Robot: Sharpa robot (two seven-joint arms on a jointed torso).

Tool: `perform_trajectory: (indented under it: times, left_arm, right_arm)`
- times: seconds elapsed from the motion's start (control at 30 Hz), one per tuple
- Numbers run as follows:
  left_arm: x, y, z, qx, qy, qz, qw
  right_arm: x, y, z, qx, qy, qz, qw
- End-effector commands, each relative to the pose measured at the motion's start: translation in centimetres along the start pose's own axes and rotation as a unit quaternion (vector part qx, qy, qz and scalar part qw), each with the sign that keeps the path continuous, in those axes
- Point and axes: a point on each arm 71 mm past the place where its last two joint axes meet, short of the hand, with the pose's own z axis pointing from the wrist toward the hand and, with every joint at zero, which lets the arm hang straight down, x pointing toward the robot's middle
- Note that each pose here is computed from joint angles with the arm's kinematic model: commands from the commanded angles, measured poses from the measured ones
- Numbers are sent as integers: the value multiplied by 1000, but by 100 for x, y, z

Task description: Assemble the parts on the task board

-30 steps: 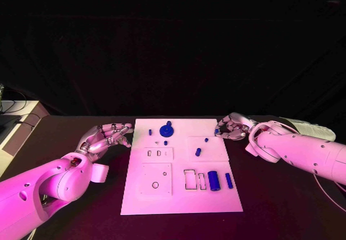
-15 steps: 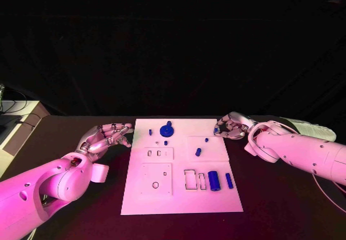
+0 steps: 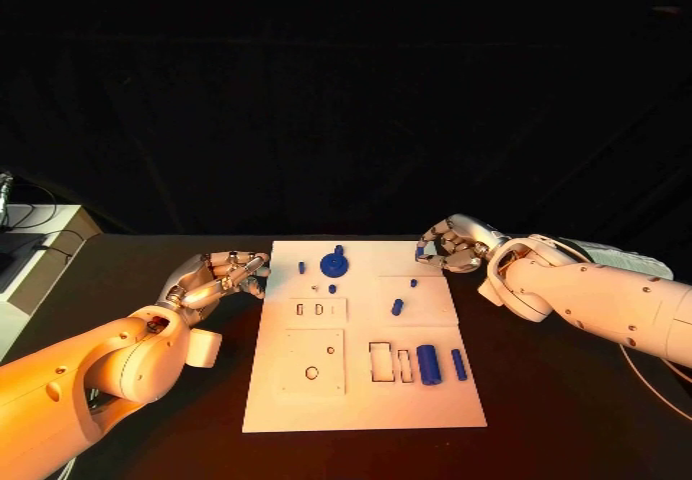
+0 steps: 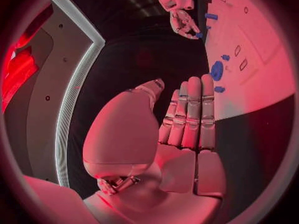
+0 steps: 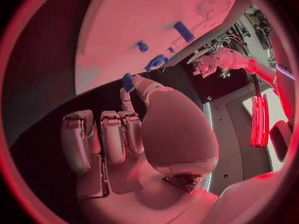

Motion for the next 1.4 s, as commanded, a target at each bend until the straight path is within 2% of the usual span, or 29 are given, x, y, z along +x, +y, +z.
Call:
perform_trajectory:
  times: [0.03, 0.13, 0.23, 0.43, 0.6, 0.9, 1.17, 1.4]
  left_arm:
    - [38, 51, 20, -49, 0, 39, 998]
    - [73, 66, 47, -81, 7, 52, 995]
    - [121, 24, 144, -111, 10, 47, 993]
    - [223, -52, 316, -138, 14, 67, 988]
    - [273, -55, 384, -152, 11, 76, 985]
    - [304, -42, 420, -161, 6, 79, 984]
    - [316, -42, 423, -162, 6, 79, 984]
    - [318, -41, 419, -164, 5, 80, 983]
  right_arm:
    - [-12, 147, 41, -7, -7, -17, 1000]
    - [16, 323, 88, -22, -8, -22, 999]
    - [97, 549, 138, -42, -8, -33, 999]
    - [295, 857, 189, -60, -3, -43, 997]
    - [445, 1027, 182, -59, 4, -43, 997]
    - [716, 1265, 128, -57, 22, -41, 997]
    - [1018, 1278, 34, -44, 46, -45, 997]
    - [1177, 1275, -15, -40, 52, -47, 997]
